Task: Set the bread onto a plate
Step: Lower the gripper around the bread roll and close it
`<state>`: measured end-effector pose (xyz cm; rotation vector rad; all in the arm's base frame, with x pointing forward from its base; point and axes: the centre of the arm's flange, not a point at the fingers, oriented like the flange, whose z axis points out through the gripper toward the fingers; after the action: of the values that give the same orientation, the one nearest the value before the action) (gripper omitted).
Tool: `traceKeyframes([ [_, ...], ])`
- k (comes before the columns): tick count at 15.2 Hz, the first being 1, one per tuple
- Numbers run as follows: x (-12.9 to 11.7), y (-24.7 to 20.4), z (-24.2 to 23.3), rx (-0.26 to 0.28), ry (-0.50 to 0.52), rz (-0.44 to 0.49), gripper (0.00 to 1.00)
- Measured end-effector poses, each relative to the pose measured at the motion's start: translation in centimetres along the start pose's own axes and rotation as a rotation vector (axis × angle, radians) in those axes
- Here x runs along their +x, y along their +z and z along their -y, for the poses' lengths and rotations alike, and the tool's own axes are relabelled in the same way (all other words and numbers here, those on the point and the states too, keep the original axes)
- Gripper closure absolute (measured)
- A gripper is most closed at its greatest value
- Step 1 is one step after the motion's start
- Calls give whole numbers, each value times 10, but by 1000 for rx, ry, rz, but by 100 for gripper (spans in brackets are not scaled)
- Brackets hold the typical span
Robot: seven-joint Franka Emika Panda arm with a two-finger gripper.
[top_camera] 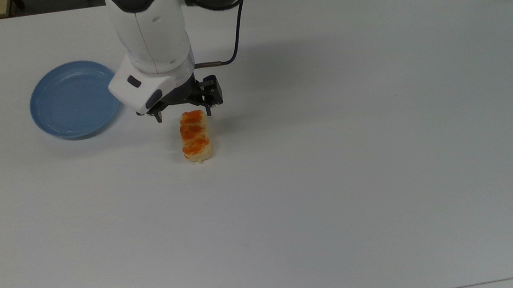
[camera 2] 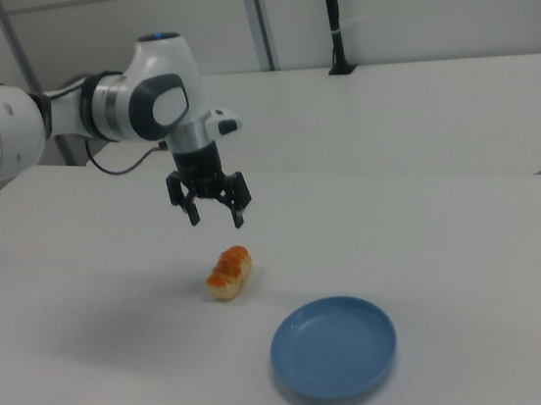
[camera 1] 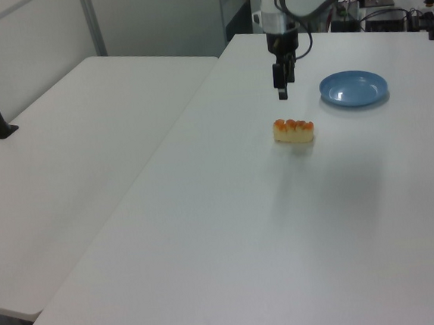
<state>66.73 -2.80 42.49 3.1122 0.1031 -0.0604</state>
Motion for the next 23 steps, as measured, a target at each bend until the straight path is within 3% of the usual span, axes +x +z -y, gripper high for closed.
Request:
traceKeyframes([
  [8, -15, 78, 11, -54, -66, 7, 0],
  [14, -21, 102, 12, -71, -82, 12, 0],
  [20, -12, 129, 24, -76, -100, -16, 2],
  [22, -10, 128, 27, -76, -105, -21, 21],
  [23, -10, 127, 28, -77, -105, -24, 25],
])
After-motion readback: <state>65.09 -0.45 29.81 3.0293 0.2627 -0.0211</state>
